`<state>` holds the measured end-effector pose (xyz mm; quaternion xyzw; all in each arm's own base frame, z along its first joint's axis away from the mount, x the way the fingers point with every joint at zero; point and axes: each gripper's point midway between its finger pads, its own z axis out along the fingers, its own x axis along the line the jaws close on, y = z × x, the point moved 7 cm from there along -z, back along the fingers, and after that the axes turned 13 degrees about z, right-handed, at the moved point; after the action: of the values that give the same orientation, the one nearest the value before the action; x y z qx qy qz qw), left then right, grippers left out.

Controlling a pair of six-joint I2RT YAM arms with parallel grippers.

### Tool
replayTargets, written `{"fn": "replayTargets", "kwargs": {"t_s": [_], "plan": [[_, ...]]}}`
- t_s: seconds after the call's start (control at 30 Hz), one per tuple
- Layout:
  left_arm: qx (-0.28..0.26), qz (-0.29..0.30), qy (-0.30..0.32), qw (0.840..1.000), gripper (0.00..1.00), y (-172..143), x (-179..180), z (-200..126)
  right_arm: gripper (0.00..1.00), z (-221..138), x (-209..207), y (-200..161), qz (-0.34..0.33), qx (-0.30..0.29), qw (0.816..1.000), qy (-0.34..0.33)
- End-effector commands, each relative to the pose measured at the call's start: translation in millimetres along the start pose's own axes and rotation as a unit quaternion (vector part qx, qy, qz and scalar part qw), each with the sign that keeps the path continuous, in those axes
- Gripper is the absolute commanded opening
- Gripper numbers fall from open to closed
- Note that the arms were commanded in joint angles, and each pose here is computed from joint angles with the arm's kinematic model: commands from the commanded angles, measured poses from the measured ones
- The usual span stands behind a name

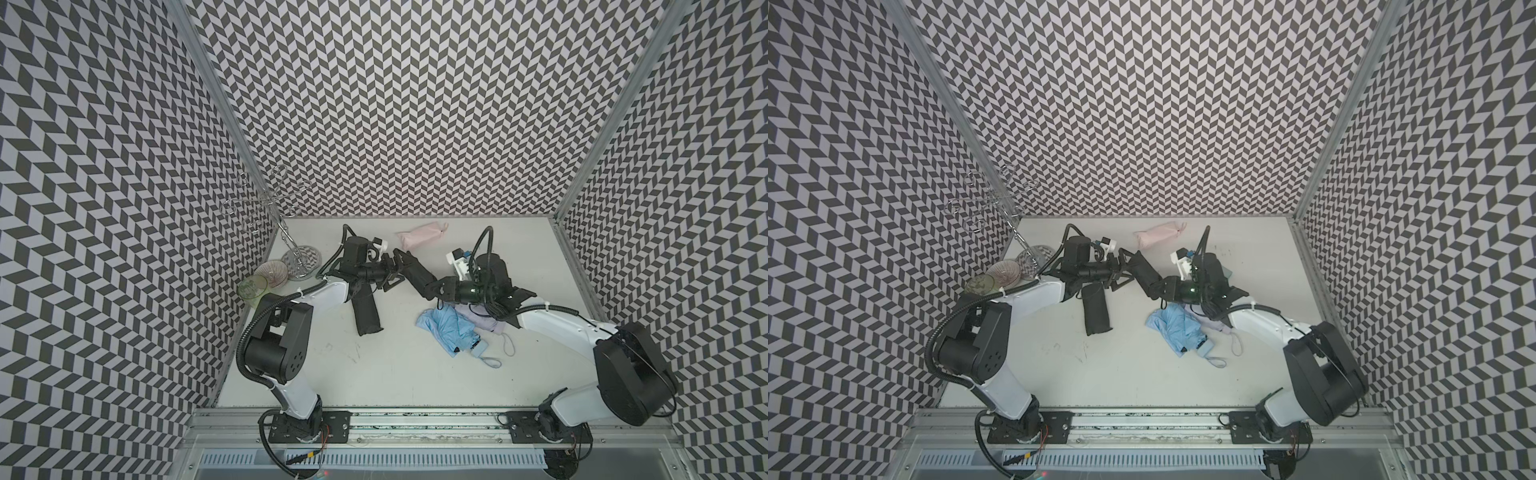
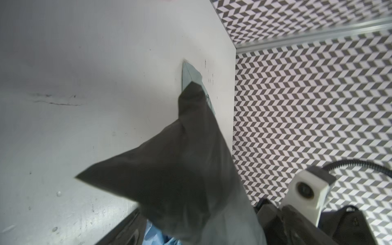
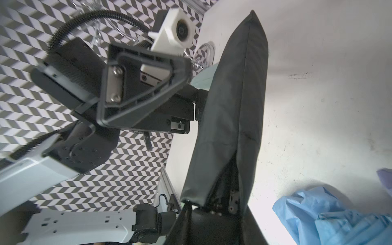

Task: Take umbrellas out of sleeves
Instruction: Pick up the umbrella from the center of the board, then take out the umbrella from the umbrella sleeve.

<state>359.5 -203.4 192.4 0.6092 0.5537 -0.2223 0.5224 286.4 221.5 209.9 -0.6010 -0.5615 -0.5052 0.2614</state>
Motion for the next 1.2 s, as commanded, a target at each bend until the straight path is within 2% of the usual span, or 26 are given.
{"fn": "replayTargets", "kwargs": {"t_s": [0.0, 0.23, 0.63, 0.93, 1.17], "plan": [[0.036, 0.083, -0.005, 0.996, 1.00, -6.6, -8.0, -14.0, 0.06, -28.1, 45.8, 5.7, -0.074, 0.023, 0.989, 0.123], [0.045, 0.150, -0.024, 0.987, 1.00, 1.3, -13.8, -44.7, 0.03, -47.2, 44.6, -14.5, -0.064, 0.089, 0.982, 0.152], [0.038, 0.203, -0.090, 0.974, 0.99, -14.0, -46.6, -62.7, 0.02, -62.8, 45.7, -27.0, -0.046, 0.143, 0.976, 0.159], [0.057, 0.214, -0.076, 0.972, 0.87, -25.8, -44.5, -65.1, 0.02, -66.4, 43.1, -33.2, -0.038, 0.165, 0.974, 0.150], [0.080, 0.228, -0.031, 0.970, 0.89, -35.3, -37.7, -61.1, 0.02, -67.2, 42.9, -34.0, -0.039, 0.170, 0.973, 0.149]]}}
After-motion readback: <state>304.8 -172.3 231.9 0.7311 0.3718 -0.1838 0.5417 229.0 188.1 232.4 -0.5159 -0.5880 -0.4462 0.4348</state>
